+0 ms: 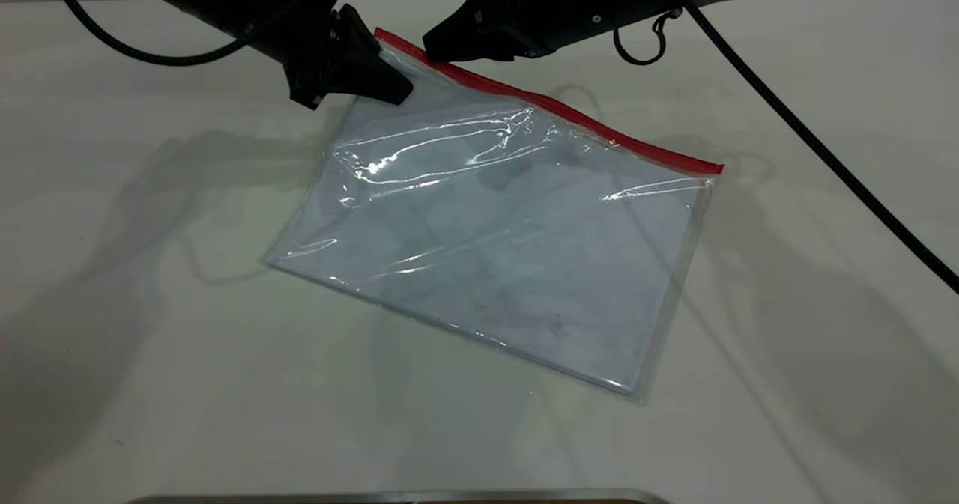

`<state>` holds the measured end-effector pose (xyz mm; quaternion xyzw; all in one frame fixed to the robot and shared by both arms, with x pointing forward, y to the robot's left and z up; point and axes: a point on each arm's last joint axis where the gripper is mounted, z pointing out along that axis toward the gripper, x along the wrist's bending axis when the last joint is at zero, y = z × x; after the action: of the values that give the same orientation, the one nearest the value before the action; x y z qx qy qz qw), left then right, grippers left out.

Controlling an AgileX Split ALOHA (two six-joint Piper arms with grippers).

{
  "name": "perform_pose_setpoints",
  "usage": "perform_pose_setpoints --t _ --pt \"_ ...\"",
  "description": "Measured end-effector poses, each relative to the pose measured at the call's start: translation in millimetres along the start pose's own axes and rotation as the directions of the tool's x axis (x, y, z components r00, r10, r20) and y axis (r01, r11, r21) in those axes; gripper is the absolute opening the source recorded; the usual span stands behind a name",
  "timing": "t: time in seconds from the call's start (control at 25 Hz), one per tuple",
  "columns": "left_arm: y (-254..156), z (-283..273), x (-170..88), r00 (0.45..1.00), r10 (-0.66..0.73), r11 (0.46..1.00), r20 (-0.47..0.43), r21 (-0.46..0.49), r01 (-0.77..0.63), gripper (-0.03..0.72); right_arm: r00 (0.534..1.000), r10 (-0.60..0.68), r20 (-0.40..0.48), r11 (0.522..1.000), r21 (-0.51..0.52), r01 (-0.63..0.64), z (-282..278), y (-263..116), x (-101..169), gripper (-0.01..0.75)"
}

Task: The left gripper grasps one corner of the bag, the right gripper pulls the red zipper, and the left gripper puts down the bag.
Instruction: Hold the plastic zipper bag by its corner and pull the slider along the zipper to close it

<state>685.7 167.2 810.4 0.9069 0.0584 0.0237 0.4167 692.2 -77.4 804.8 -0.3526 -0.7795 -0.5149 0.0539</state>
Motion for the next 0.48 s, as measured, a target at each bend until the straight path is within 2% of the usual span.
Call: perform_pose_setpoints --t 0.28,0.48 --pt "0.1 0.0 -0.1 1.000 0.000 1.000 0.001 -0.001 0.000 0.061 1.000 -0.003 -0.006 1.000 0.009 0.003 4.1 -4.1 1.6 0.416" --pt "0.1 0.0 -0.1 1.000 0.000 1.000 0.001 -0.001 0.000 0.061 1.000 -0.004 -0.015 1.000 0.015 0.004 9.3 -7.5 5.1 0.384"
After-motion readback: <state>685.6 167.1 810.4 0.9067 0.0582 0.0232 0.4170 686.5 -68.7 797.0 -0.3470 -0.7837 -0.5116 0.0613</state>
